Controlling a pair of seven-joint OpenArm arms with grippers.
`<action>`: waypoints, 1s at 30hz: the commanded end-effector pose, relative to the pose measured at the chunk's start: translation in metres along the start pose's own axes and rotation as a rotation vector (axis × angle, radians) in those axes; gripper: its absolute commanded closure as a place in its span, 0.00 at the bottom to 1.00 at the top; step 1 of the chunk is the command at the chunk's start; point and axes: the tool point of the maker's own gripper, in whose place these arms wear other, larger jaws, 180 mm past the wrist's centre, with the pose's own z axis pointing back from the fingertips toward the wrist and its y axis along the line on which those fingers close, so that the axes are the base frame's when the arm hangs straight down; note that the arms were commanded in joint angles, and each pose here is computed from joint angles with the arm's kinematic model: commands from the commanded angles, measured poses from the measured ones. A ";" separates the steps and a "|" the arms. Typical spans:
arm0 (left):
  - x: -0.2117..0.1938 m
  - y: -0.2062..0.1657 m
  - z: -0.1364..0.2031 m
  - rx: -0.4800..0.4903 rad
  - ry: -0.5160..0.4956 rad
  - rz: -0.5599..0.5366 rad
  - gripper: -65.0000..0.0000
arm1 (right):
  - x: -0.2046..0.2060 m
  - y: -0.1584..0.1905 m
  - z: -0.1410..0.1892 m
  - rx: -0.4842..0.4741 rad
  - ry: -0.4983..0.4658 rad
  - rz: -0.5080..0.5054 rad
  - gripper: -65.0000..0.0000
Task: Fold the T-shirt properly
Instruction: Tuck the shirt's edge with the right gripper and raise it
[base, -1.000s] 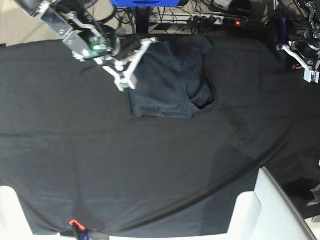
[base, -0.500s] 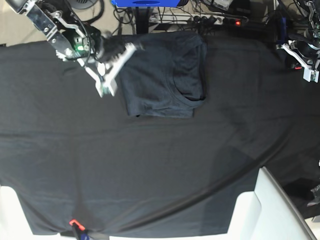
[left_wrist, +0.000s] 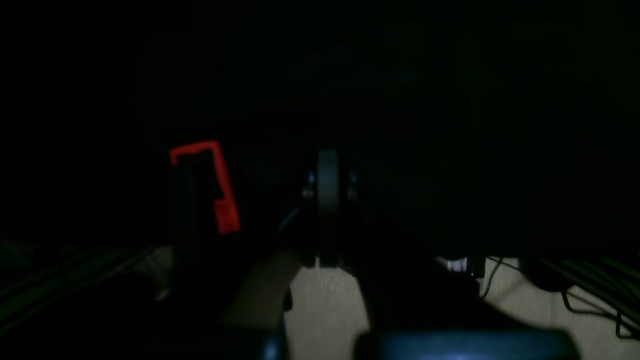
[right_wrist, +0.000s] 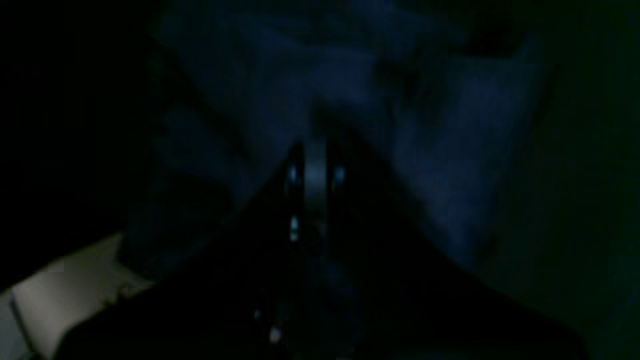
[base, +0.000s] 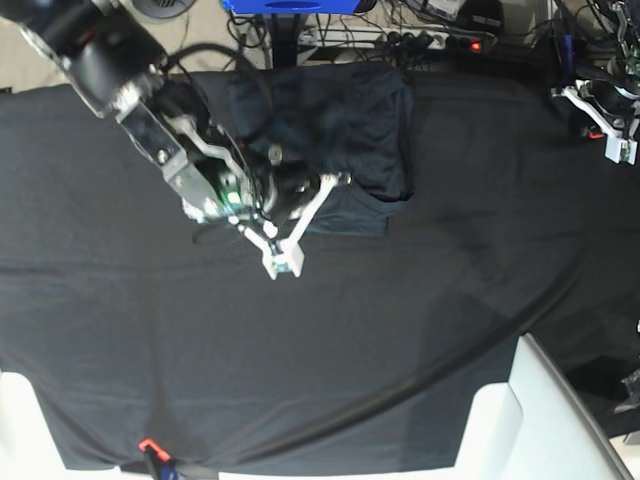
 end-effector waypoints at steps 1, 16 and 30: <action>0.013 0.008 0.005 0.012 -0.035 -0.020 1.00 | 0.015 -0.004 0.002 -0.008 -0.038 0.003 1.00; 0.013 0.009 0.005 0.012 -0.035 -0.019 1.00 | 0.031 -0.066 -0.013 -0.157 -0.054 -0.019 1.00; 0.006 0.010 0.002 0.012 -0.020 0.002 1.00 | 0.032 -0.100 -0.007 -0.234 -0.077 -0.046 1.00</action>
